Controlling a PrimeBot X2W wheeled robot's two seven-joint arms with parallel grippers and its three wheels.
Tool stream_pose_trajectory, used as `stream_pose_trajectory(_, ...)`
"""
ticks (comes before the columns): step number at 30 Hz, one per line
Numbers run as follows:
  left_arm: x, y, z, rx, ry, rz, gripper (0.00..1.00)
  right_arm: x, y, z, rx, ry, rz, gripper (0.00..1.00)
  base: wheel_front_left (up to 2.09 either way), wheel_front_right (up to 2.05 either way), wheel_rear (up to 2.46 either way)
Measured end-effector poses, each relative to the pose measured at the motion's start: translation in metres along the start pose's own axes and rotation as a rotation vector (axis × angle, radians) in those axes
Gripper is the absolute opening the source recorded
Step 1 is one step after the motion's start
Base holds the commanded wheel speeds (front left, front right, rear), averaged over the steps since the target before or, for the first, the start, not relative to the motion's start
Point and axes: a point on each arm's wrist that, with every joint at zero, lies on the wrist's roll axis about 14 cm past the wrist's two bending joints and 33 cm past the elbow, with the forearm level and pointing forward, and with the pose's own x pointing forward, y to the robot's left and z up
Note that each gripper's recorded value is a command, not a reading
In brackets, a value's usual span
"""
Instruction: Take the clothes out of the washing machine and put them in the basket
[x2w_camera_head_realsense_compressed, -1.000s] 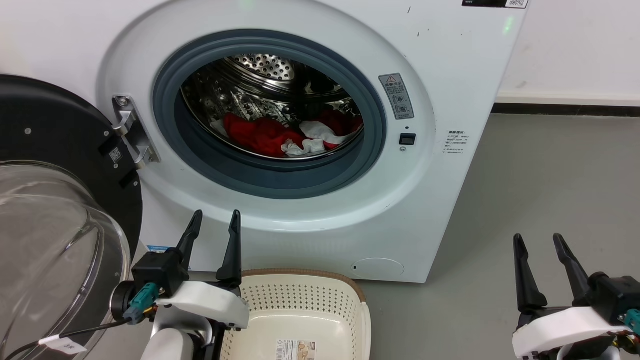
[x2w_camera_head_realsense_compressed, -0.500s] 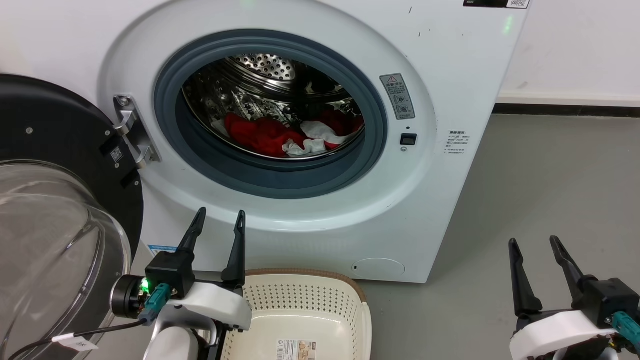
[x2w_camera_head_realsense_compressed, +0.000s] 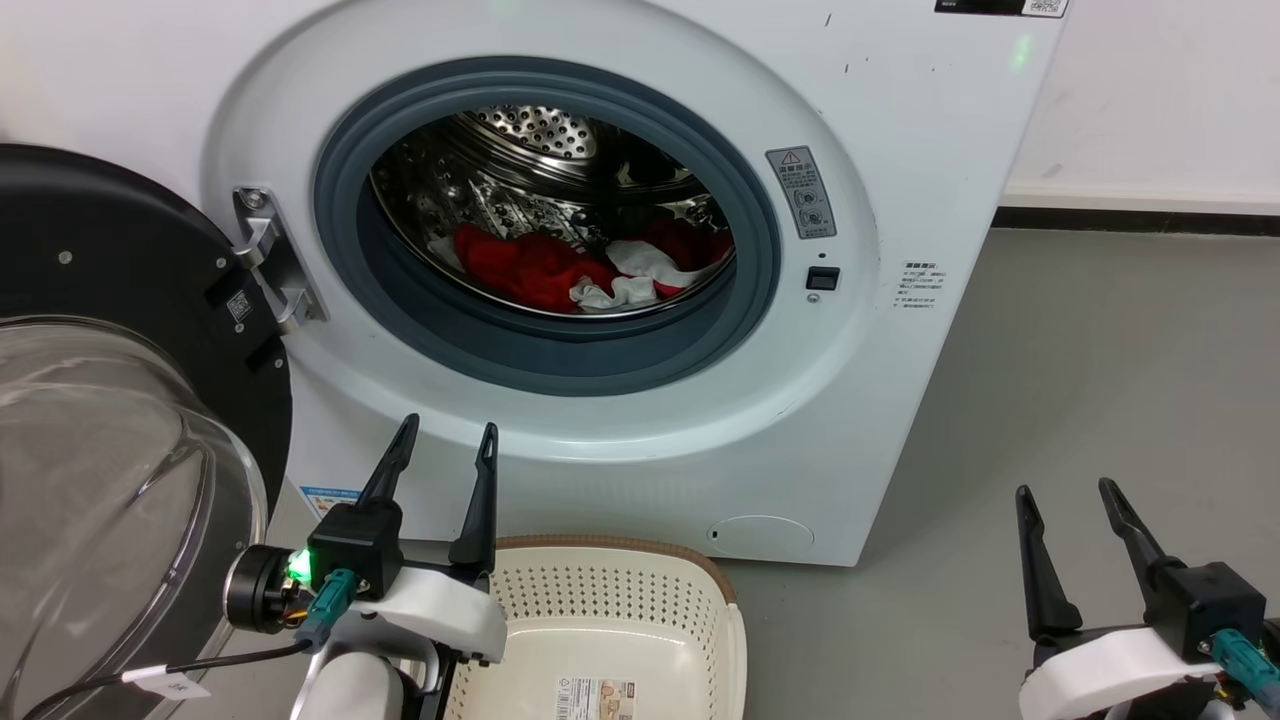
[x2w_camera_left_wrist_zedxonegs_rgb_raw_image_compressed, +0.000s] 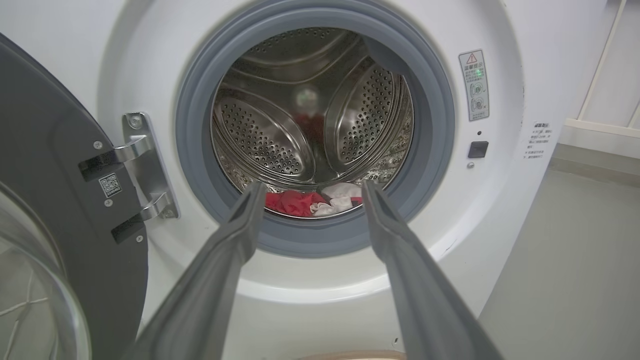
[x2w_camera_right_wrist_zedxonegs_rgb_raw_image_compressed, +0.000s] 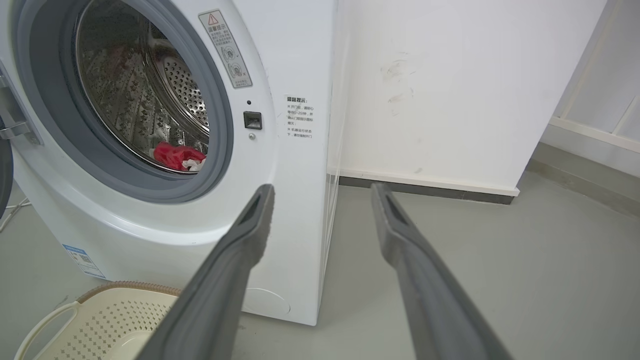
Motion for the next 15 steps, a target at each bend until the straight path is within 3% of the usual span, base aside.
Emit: stream_pose_trajectory(15, -0.0006, 0.0026, -0.0046, -0.023, 0.013, 0.011, 1.00, 0.0001, -0.0015, -0.0071, 0.018, 0.021, -0.006, 1.00, 0.00, 0.00, 0.00)
